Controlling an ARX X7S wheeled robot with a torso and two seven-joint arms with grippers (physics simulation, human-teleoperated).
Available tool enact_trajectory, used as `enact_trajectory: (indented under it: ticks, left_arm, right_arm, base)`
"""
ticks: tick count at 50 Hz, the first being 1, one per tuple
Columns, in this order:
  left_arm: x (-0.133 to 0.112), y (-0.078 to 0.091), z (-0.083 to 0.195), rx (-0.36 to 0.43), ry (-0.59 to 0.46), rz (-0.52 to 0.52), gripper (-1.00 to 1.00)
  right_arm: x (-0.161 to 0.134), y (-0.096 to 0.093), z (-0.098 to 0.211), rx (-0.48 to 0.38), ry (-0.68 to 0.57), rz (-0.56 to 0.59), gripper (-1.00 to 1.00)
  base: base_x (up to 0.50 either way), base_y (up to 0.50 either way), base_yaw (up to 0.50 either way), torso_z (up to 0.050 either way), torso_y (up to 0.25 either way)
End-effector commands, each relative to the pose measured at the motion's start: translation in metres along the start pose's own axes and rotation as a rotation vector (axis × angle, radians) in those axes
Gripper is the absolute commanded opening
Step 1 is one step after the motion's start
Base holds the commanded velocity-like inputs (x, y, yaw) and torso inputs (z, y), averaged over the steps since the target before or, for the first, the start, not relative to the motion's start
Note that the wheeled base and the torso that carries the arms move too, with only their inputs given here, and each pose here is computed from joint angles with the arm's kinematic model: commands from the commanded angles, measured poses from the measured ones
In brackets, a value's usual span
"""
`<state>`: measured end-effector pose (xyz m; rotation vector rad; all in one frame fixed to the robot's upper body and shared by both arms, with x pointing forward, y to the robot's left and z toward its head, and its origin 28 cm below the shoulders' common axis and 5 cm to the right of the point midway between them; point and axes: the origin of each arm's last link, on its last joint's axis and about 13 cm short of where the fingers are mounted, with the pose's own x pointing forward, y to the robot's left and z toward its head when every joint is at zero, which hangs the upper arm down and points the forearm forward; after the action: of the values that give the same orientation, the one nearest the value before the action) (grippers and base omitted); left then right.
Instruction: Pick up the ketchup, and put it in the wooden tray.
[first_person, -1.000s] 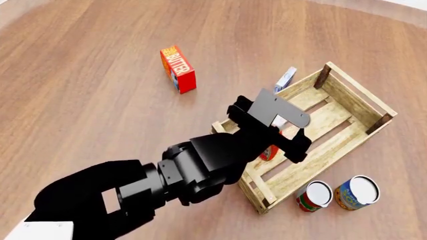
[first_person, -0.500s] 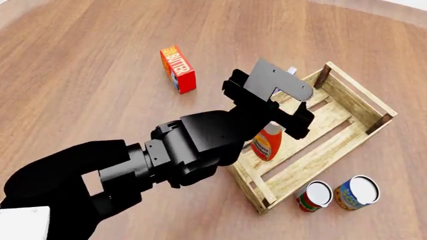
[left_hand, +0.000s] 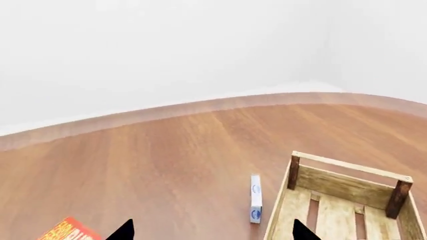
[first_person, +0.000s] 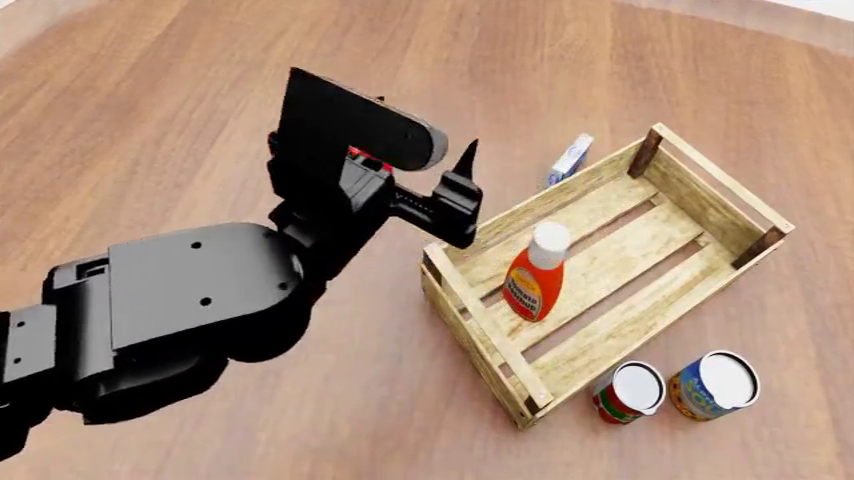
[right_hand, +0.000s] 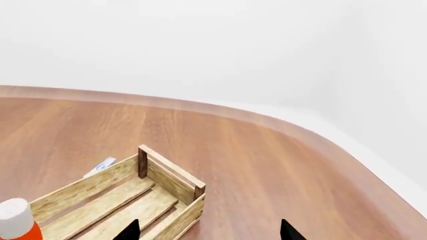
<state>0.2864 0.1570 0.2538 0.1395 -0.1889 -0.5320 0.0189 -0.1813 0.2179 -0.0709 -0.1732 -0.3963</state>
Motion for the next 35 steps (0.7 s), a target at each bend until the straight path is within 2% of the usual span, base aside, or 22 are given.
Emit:
enact_trajectory:
  ticks: [1, 6, 11, 21, 35]
  left_arm:
    - [-0.052, 0.027, -0.002, -0.041, -0.001, 0.16, 1.0]
    - [-0.066, 0.034, -0.022, -0.073, 0.039, 0.245, 1.0]
    - [-0.081, 0.036, -0.038, -0.051, 0.042, 0.322, 1.0]
    - [-0.107, 0.03, -0.056, -0.021, 0.049, 0.383, 1.0]
    - [-0.13, 0.024, -0.062, -0.055, 0.065, 0.407, 1.0]
  right_arm:
    - [0.0, 0.006, 0.002, -0.011, -0.004, 0.037, 1.0]
    - [0.001, 0.009, -0.001, -0.007, -0.001, 0.055, 1.0]
    - [0.002, 0.011, -0.003, -0.003, 0.004, 0.072, 1.0]
    - [0.004, 0.014, -0.005, 0.008, 0.005, 0.104, 1.0]
    - [0.003, 0.014, -0.004, 0.008, 0.0, 0.132, 1.0]
  base:
    - [0.0, 0.0, 0.0, 0.0, 0.0]
    - [0.0, 0.0, 0.0, 0.0, 0.0]
    - [0.0, 0.0, 0.0, -0.004, 0.037]
    - [0.0, 0.0, 0.0, -0.014, 0.123]
    - [0.0, 0.0, 0.0, -0.015, 0.127]
